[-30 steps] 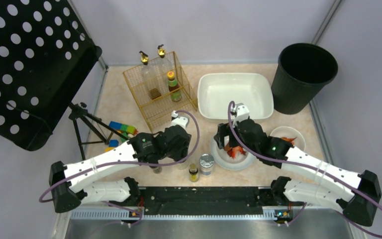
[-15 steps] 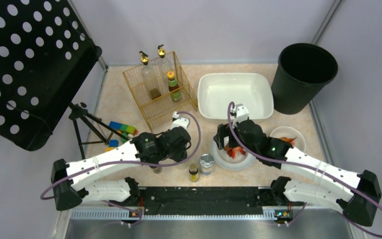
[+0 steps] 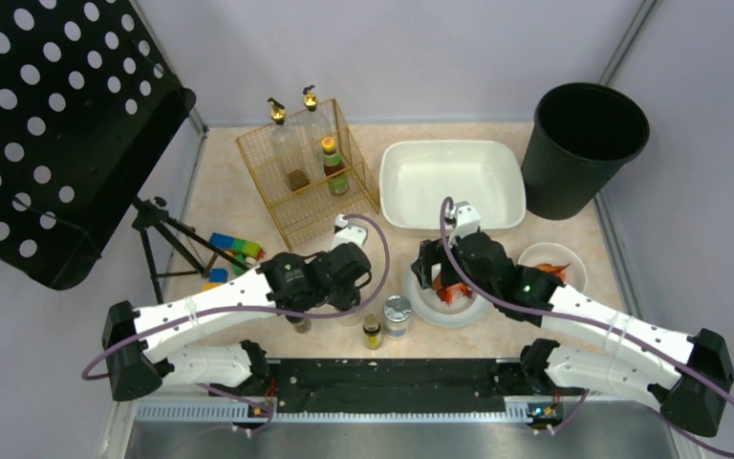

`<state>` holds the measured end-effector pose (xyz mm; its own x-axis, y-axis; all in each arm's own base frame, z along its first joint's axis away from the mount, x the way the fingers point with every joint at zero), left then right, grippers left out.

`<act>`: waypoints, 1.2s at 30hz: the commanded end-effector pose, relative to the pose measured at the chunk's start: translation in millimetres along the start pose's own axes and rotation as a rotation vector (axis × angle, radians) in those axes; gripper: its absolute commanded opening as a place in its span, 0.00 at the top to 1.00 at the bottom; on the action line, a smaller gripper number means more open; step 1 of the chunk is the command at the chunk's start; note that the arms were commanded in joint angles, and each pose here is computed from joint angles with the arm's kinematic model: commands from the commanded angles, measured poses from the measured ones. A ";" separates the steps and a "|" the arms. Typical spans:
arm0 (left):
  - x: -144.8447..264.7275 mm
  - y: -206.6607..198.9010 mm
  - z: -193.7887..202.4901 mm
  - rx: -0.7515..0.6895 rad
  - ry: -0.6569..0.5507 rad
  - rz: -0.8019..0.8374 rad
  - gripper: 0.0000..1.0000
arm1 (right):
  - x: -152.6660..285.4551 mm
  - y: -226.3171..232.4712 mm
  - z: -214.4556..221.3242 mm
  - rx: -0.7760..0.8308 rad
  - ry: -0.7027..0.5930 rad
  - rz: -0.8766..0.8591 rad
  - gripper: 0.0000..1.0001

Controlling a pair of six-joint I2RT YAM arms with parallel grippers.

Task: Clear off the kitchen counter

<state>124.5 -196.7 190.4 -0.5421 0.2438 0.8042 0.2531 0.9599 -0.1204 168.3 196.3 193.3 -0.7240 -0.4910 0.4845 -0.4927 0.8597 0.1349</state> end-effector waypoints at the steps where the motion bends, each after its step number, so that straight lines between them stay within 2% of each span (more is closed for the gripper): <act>1: 7.4 -6.8 -15.0 0.005 -0.057 0.015 1.00 | 3.6 3.2 -5.1 -0.023 -0.034 -0.016 0.12; 4: 9.1 -5.6 -18.0 -0.001 -0.072 0.007 1.00 | 4.2 2.9 -4.9 -0.024 -0.036 -0.016 0.12; 8: 22.5 -1.0 -37.1 -0.003 -0.159 -0.029 1.00 | 4.1 2.8 -4.0 -0.023 -0.033 -0.017 0.12; 13: 44.5 -2.2 -67.2 -0.032 -0.256 -0.043 1.00 | 4.2 3.2 -4.4 -0.026 -0.037 -0.019 0.12; 19: 62.1 6.1 -111.5 -0.060 -0.318 -0.114 1.00 | 5.4 4.5 -6.0 -0.030 -0.045 -0.030 0.12; 21: 67.1 9.5 -128.0 -0.046 -0.338 -0.090 1.00 | 5.8 5.0 -6.9 -0.030 -0.048 -0.035 0.12; 28: 91.5 42.2 -197.8 0.028 -0.450 -0.126 1.00 | 3.3 8.7 -12.0 -0.012 -0.039 -0.047 0.12; 36: 107.6 85.5 -252.1 0.122 -0.577 -0.208 1.00 | 2.9 16.0 -16.6 -0.009 -0.045 -0.097 0.12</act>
<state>270.5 -134.7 374.8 -0.8626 0.0533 0.5030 0.0326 0.9982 -0.0499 165.0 198.8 190.7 -0.7016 -0.5144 0.4930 -0.5110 0.8455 0.1550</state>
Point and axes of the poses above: each gripper's point midway between its finger pads, its own x axis back along the fingers, its own y axis along the line the jaws close on, z = x × y, the point moved 6 cm from there along x, back along the fingers, and after that the axes turned 7 degrees about x, right-handed, at the moved point
